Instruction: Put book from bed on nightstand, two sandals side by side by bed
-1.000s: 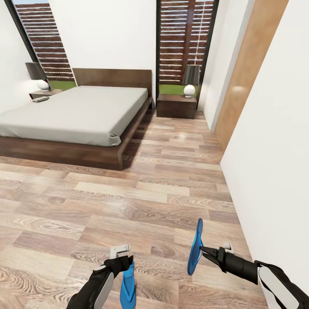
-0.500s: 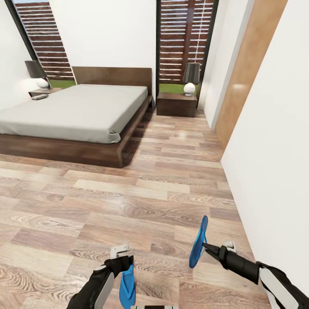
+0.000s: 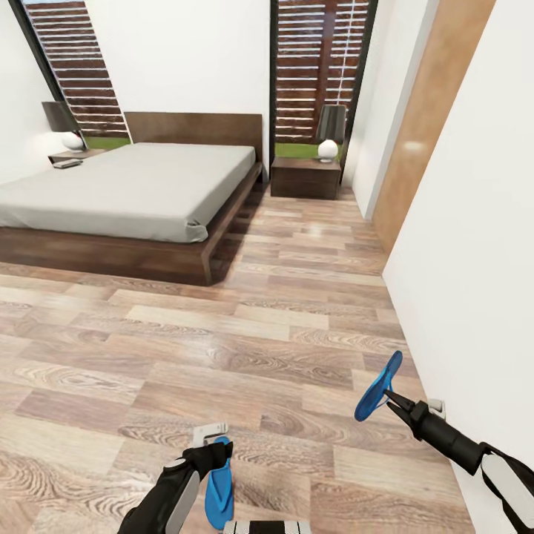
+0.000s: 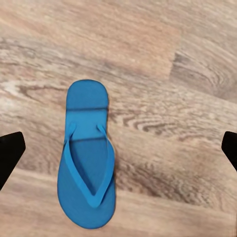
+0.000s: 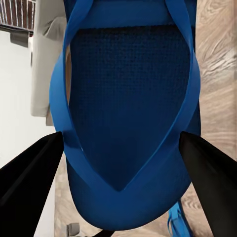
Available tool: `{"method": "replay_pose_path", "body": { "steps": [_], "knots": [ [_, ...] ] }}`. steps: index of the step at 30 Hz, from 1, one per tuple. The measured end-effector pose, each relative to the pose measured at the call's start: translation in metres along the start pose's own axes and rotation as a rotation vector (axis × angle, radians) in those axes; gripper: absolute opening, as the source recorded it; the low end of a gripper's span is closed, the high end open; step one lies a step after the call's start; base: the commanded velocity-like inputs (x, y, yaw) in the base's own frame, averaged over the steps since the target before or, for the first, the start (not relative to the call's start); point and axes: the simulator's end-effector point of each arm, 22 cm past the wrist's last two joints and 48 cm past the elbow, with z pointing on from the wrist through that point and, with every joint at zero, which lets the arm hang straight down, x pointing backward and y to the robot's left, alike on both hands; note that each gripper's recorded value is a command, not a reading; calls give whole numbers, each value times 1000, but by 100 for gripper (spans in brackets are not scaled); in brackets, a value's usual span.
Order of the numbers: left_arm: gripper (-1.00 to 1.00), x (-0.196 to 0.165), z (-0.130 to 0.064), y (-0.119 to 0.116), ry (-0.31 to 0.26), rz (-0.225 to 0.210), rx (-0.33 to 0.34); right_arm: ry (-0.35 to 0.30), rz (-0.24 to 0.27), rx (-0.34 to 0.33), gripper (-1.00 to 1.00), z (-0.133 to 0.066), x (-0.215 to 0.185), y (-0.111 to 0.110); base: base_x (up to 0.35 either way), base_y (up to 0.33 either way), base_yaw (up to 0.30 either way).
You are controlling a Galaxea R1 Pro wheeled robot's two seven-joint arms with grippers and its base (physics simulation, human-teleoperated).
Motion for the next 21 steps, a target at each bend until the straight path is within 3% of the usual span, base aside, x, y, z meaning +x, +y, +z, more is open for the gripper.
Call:
{"method": "replay_pose_path", "body": {
  "steps": [7,21],
  "knots": [
    [100,11,12,4,-1,0,-1,2,-1,2,-100,2,7,-16,0,0,0],
    [100,38,26,11,55,-6,-11,28,28,47,-100,7,20,-44,0,0,0]
  ]
}}
